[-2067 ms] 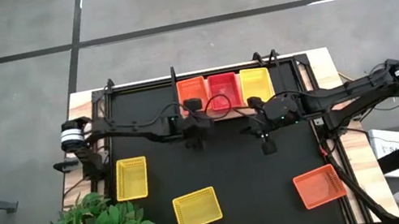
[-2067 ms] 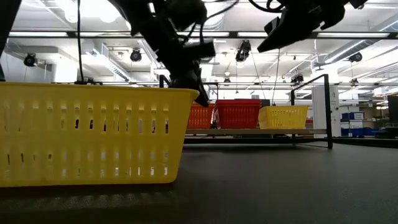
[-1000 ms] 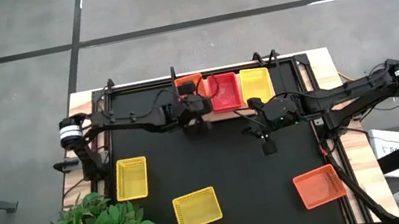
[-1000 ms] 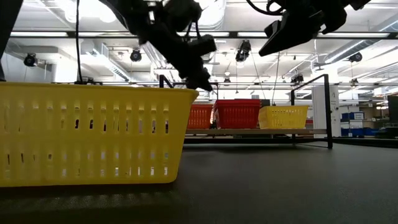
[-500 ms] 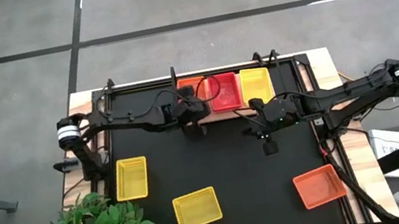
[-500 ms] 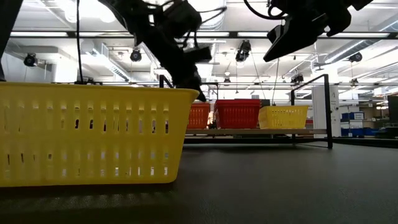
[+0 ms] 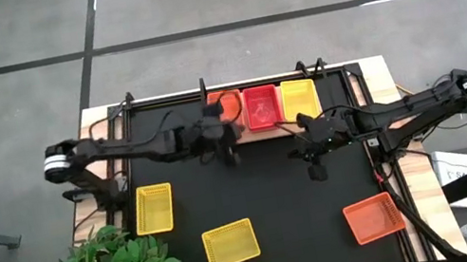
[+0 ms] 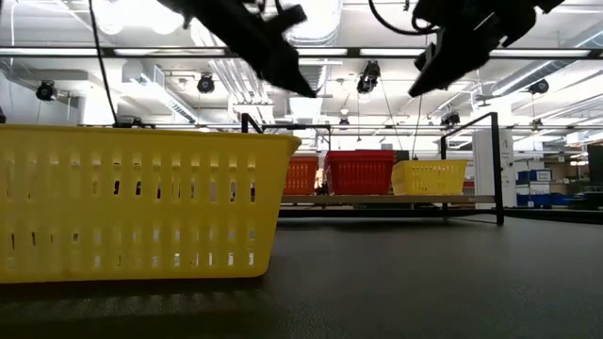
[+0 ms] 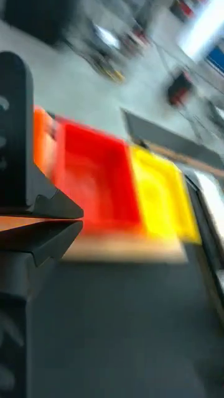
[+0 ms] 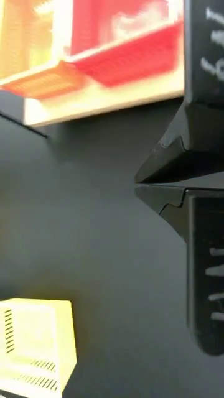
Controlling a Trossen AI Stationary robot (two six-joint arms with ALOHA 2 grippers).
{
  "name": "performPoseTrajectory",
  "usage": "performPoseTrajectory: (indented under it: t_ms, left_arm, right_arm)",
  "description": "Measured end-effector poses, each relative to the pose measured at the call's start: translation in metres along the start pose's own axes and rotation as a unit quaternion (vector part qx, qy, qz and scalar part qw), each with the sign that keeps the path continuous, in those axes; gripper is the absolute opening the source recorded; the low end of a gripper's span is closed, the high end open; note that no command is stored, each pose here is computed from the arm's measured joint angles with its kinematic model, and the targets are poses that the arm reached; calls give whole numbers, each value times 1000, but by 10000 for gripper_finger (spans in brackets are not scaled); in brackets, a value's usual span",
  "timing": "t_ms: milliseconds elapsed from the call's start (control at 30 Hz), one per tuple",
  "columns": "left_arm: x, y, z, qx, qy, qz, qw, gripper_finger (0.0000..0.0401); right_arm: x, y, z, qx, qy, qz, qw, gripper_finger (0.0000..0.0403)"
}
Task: Stack baskets on shelf by color
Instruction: Stack the bottom yellow basket on top of the yellow basket on the shelf
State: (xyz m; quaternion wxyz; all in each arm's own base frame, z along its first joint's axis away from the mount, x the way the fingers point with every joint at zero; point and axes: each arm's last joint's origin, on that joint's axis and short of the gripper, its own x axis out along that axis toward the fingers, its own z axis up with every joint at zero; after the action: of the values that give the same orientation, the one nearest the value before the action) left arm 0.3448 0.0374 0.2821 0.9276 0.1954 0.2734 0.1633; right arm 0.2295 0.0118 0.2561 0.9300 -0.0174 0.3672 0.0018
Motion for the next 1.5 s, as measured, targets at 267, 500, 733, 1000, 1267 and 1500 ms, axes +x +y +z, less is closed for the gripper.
performPoseTrajectory:
  t_ms: [267,500,733,1000,1267,1500]
  left_arm:
    - [-24,-39,-8,36,-55,-64,996,0]
    - [-26,-41,-12,45,-63,-61,995,0]
    - [-35,-46,-9,48,-76,-71,993,0]
    - [-52,-68,-11,33,-80,-110,990,0]
    - [-76,-84,-15,-95,47,-165,981,0]
    - [-94,-99,-10,-101,74,-193,973,0]
  right_arm:
    - [-7,-3,-20,114,128,-63,983,9]
    - [-32,-5,-22,180,220,-132,950,9]
    - [-36,9,-9,190,203,-72,958,9]
    - [-32,43,6,91,197,-59,974,9]
    - [-3,70,9,-74,159,-50,983,9]
    - [23,86,27,-252,75,51,964,17]
